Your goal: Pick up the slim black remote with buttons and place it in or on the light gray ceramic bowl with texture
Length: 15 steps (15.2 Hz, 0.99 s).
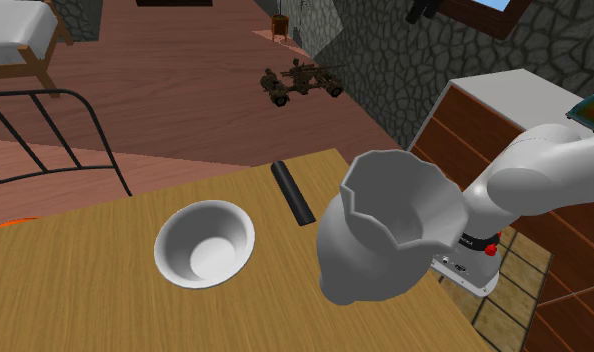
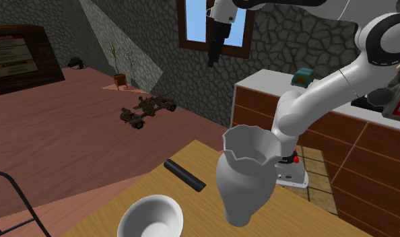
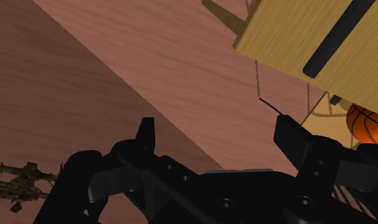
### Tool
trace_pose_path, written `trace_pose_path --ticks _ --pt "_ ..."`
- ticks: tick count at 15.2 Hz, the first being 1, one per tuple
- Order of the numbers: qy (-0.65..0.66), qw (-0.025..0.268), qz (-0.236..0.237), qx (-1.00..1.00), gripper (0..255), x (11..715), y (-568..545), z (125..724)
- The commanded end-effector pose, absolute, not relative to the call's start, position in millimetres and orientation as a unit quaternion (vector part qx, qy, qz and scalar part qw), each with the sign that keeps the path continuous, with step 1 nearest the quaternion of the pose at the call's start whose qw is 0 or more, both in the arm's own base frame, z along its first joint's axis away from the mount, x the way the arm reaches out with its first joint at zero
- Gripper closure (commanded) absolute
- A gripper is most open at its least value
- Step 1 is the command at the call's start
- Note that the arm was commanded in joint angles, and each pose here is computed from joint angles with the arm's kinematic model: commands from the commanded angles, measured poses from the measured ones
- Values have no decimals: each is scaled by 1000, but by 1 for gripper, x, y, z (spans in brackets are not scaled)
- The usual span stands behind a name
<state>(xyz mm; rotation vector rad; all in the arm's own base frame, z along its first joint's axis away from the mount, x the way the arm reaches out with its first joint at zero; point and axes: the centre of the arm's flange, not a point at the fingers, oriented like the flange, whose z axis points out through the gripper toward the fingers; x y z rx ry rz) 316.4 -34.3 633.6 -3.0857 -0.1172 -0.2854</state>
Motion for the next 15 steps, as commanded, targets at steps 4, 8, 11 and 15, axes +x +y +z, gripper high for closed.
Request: trace_pose_path --ticks 4,8,11,15 --pt "-20 15 -94 -995 0 309 -2 609" --pt "4 9 -96 -995 0 302 41 576" --pt "22 4 -98 -995 0 297 74 550" --pt "46 -3 -100 -994 0 294 117 516"
